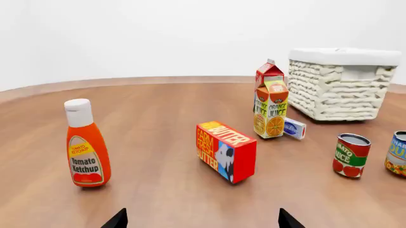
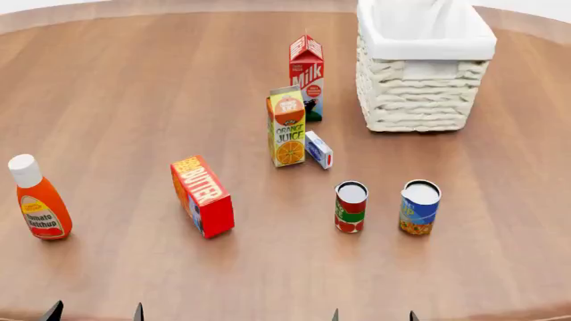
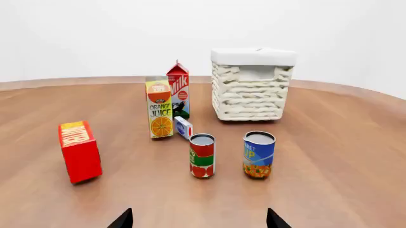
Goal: Pick up the orange juice, and put it in the basket.
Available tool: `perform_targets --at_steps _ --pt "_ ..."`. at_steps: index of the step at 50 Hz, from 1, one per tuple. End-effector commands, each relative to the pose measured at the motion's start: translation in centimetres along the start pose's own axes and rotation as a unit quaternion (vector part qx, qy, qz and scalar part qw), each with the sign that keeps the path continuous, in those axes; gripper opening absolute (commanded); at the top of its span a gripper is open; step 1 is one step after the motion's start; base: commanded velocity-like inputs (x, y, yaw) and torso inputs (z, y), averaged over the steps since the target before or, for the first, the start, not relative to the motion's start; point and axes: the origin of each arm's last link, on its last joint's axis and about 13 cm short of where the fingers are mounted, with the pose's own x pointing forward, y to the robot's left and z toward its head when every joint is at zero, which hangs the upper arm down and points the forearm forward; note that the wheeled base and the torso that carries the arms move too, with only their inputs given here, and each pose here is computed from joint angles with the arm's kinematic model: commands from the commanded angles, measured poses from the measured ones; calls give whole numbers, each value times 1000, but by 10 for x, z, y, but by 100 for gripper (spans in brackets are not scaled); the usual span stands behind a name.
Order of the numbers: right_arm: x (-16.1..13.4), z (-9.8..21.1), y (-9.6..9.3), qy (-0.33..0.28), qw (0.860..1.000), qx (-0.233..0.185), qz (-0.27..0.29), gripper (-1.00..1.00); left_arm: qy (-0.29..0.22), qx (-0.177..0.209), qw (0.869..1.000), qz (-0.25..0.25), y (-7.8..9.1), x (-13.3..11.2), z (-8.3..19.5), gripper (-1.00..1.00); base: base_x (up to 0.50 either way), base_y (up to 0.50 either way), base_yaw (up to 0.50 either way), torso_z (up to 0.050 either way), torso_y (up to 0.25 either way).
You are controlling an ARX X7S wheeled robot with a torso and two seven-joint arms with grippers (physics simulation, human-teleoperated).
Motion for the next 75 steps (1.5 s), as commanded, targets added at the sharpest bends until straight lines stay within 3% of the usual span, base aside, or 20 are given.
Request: perform_targets --at_steps 1,11,15,16,25,44,55,64,75 --pt "0 0 0 1 1000 0 -2 100 -1 3 1000 1 0 0 0 100 0 0 0 0 0" --pt "-1 2 -1 -3 1000 8 -11 100 17 15 1000 10 1 0 0 100 0 0 0 0 0" --pt "-7 2 0 -10 1000 18 -10 100 9 1 1000 7 2 -6 2 100 0 0 0 0 0" --pt "-8 4 0 -13 1000 16 -11 100 16 -21 1000 8 2 -8 2 100 0 0 0 0 0" --pt "-15 18 3 -32 999 18 -16 100 -15 7 1000 15 5 -15 18 100 0 0 0 0 0" --pt "-32 91 9 -130 991 15 -2 100 -111 0 994 1 4 -34 88 100 0 0 0 0 0" --pt "-42 118 6 -168 986 7 -7 100 -161 1 987 3 5 -47 124 100 0 0 0 0 0" --pt "-48 134 4 -190 982 5 -10 100 -182 -2 983 2 6 -54 141 100 0 0 0 0 0" --pt "-56 147 2 -210 978 6 -12 100 -198 -9 979 36 20 -58 157 100 0 0 0 0 0"
